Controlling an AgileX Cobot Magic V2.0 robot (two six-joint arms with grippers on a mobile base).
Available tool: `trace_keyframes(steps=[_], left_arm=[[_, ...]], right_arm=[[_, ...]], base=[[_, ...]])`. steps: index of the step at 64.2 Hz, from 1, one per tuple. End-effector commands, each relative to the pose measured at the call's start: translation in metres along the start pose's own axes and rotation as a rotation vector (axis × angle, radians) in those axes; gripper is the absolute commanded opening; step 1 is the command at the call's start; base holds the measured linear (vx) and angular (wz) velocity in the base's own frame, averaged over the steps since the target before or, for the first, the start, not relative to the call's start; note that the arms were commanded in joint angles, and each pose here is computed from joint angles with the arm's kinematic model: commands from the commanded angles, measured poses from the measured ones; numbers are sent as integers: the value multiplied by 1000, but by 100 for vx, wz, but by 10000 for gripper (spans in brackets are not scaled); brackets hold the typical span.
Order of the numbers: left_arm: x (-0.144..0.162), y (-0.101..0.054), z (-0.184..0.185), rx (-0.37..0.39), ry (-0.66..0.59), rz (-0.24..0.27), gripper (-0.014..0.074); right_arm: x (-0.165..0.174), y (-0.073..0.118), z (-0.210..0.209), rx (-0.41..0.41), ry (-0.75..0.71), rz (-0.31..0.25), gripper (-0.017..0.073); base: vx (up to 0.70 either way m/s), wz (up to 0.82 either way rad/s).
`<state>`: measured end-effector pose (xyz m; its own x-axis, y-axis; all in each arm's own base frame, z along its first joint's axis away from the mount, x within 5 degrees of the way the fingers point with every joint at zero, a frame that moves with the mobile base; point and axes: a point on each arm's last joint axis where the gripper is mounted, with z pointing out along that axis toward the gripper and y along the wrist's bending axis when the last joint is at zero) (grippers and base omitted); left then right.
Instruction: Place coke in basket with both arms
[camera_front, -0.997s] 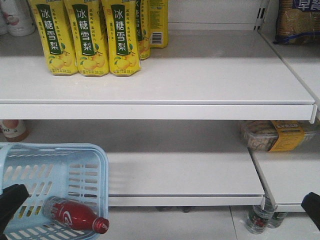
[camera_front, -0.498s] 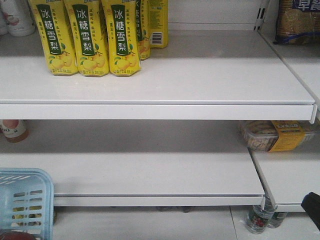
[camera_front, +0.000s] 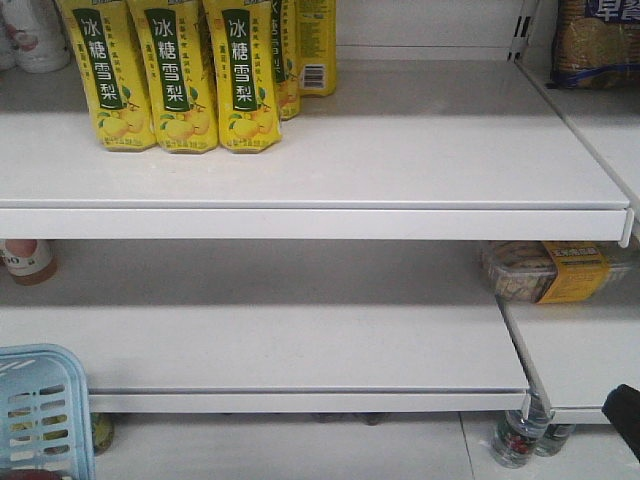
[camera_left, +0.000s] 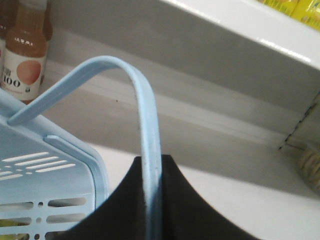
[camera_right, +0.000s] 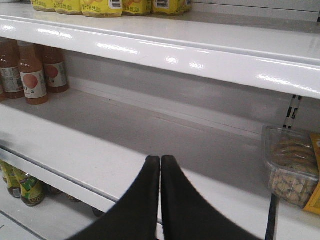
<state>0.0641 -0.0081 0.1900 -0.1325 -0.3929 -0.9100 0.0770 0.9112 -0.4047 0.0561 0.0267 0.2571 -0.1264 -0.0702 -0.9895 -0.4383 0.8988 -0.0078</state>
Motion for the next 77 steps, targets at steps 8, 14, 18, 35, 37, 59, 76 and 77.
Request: trace_keyframes(steps=[8,14,18,35,37,59,76,77], left_arm=[[-14,-6,-3,68,-180,75,-6],[-13,-6,-3,66,-175,75,-6],[-12,-5,-3,63,-170,76,-6],[-12,-6,-3,65,-165,176,-6],[-12,-6,-3,65,-165,181,-6],[-11,-6,-3,48,-162,233,-6],[-11,-2,-2,-3,-154,246,-6],[-10,-2,-2,-6,-150,253,-6]], right_arm=[[-15,0,-2,-1,-91,-10,-9],[-15,0,-2,-1,-91,-10,-9],[-15,0,-2,-1,-91,-10,-9],[-15,0,-2,-1,-91,-10,-9],[-15,0,-2,-1,-91,-10,-9],[-15,0,-2,-1,-91,-11,-9],[-15,0,-2,-1,-88,-11,-9],[-15,0,-2,-1,-88,-11,-9]], base=[[0,0],[0,0],[0,0],[0,0],[0,0],[0,0],[0,0],[0,0]])
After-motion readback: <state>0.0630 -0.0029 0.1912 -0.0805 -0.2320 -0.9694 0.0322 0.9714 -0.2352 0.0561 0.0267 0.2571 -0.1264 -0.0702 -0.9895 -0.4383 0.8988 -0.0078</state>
